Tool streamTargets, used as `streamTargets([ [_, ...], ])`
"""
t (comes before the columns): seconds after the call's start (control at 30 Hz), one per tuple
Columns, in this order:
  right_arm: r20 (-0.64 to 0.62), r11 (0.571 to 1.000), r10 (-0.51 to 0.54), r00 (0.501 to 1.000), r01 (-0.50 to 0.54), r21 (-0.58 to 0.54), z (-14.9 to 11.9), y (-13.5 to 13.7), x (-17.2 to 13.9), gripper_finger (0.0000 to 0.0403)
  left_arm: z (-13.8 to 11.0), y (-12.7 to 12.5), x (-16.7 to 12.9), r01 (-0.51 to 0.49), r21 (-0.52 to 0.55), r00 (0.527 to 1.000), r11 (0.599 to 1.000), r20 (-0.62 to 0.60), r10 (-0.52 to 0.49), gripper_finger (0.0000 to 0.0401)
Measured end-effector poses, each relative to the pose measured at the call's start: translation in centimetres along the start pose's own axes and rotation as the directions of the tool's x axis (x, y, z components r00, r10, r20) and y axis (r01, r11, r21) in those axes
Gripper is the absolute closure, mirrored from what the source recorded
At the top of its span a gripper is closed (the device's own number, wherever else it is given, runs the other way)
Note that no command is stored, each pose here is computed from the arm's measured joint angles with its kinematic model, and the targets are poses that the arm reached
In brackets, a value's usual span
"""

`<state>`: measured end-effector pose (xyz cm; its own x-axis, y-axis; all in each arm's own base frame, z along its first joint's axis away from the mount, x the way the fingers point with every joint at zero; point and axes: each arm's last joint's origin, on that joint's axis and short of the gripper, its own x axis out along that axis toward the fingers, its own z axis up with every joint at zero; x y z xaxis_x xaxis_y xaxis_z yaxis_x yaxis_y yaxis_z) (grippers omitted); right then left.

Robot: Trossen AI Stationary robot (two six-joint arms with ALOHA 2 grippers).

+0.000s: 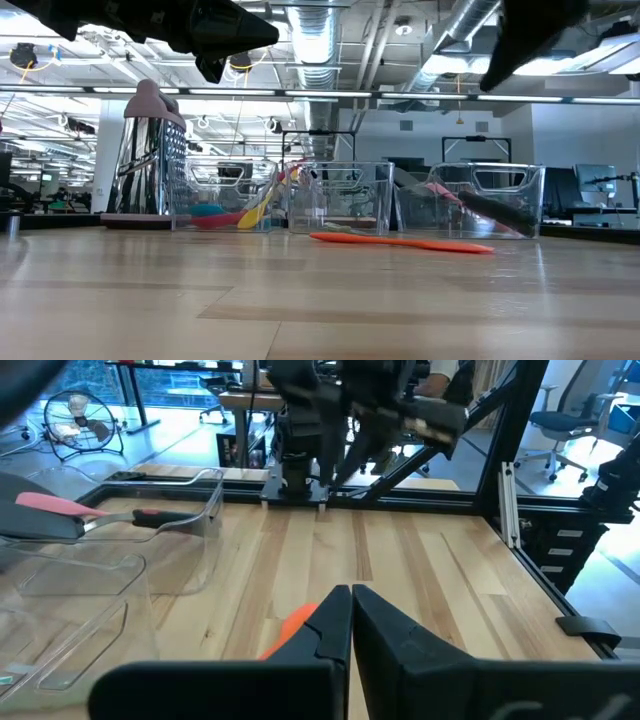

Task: Pick & Place Kitchen Items
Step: Put the orange spatula into the right transparent bin

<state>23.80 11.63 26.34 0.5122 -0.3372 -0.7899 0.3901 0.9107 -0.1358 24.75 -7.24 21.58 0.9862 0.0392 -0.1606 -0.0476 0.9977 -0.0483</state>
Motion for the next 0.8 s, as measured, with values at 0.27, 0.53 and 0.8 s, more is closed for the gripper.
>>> streamTargets([
  [0.27, 0.026, 0.997, 0.038, 0.999, -0.039, 0.069, -3.1, 0.8, 2.9, 0.0371, -0.1, 0.0, 0.1, 0.0, -0.014, 1.0, 1.0, -0.002, 0.0, 0.0399],
  [0.53, 0.11, 0.992, 0.034, 0.993, -0.047, 0.116, -4.3, 0.9, 4.6, 0.0398, -2.7, -0.5, 1.7, -0.01, -0.036, 0.995, 0.999, -0.096, 0.007, 0.0399],
  [0.8, 0.195, 0.98, 0.099, 0.976, -0.129, 0.149, -2.6, 1.2, 6.8, 0.0402, -5.4, -0.6, 3.4, -0.055, -0.015, 0.99, 0.998, -0.133, 0.053, 0.0399],
])
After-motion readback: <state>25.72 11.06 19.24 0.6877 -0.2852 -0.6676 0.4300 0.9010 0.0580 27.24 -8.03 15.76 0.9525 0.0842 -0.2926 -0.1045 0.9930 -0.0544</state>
